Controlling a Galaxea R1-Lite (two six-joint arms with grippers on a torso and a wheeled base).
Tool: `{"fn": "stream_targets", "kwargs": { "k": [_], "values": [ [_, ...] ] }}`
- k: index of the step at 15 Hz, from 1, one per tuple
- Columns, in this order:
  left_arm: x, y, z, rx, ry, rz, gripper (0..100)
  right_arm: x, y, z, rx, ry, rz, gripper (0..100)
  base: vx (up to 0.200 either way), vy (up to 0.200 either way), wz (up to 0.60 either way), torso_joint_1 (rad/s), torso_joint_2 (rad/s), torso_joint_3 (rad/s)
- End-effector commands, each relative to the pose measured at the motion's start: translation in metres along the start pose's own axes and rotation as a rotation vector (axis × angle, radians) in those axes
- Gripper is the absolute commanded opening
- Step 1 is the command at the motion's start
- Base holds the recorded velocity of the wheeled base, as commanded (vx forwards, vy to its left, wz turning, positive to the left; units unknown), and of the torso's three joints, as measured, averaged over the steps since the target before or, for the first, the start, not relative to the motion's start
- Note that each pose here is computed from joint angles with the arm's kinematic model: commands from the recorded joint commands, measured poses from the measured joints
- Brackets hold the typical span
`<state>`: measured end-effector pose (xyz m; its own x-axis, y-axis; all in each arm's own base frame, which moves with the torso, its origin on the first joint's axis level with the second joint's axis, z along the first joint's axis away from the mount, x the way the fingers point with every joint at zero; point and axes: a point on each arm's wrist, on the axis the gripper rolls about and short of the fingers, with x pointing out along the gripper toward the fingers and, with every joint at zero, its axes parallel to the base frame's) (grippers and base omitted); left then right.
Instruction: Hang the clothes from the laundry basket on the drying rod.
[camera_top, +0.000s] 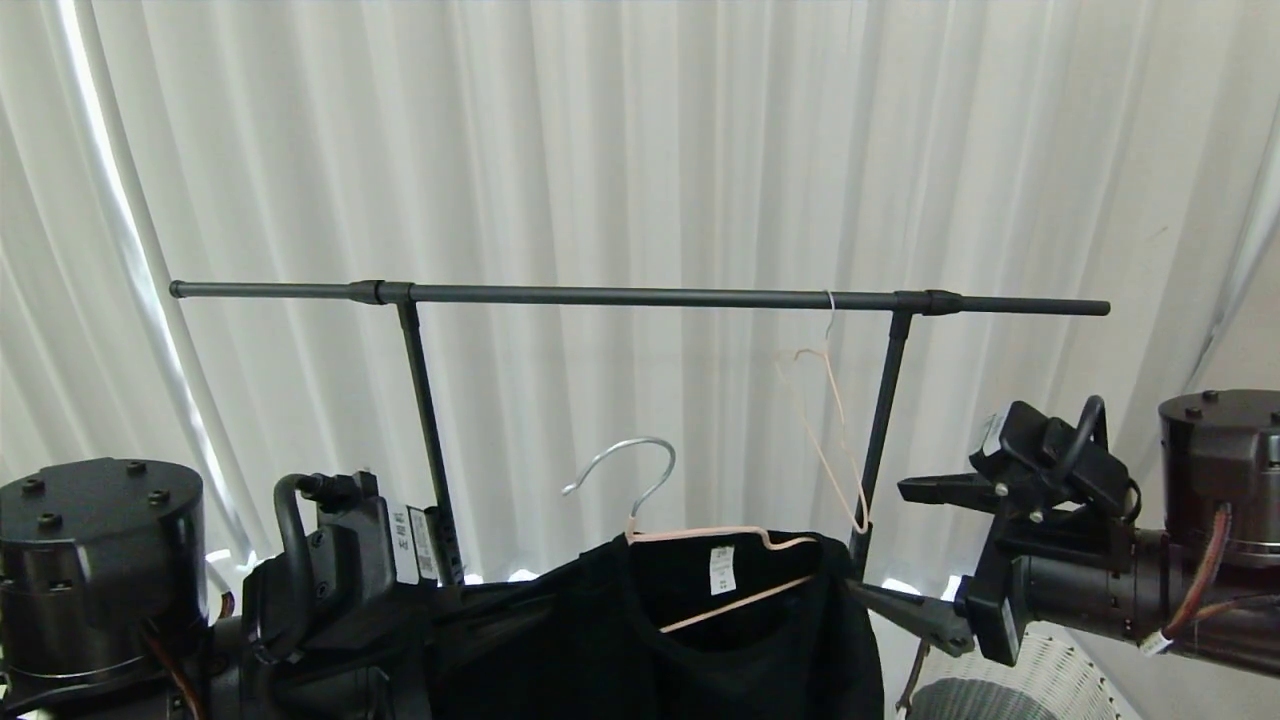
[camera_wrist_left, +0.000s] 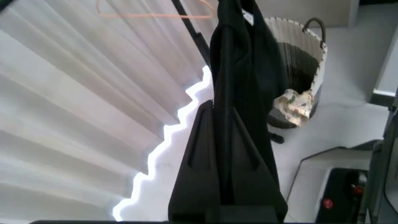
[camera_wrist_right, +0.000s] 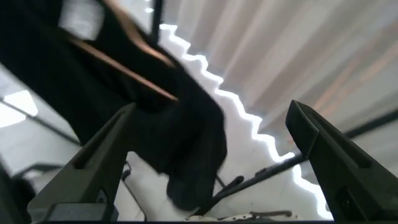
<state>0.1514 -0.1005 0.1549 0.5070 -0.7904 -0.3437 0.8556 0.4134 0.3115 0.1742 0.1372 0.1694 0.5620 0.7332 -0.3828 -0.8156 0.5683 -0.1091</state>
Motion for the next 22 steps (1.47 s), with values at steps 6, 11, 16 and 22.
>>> {"fn": "stream_targets", "kwargs": {
  "k": [6,11,16,22],
  "values": [
    [0.007,-0.009,-0.002,0.054,-0.036,-0.119,0,-0.003,0.038,0.037,-0.129,0.009,0.281,100,0.000,0.000,0.00,0.000,0.00,0.000],
    [0.012,-0.019,0.007,0.091,-0.072,-0.182,0,0.022,0.054,0.031,-0.181,0.096,0.429,100,0.000,0.000,0.00,0.000,0.00,0.000],
    [0.009,-0.018,0.014,0.107,-0.101,-0.169,0,0.033,0.055,0.024,-0.173,0.135,0.431,100,0.000,0.000,0.00,0.000,0.00,0.000],
    [0.005,-0.018,0.016,0.115,-0.114,-0.162,0,0.036,0.051,0.023,-0.170,0.144,0.399,100,0.000,0.000,0.00,0.000,0.00,0.000]
  ]
}}
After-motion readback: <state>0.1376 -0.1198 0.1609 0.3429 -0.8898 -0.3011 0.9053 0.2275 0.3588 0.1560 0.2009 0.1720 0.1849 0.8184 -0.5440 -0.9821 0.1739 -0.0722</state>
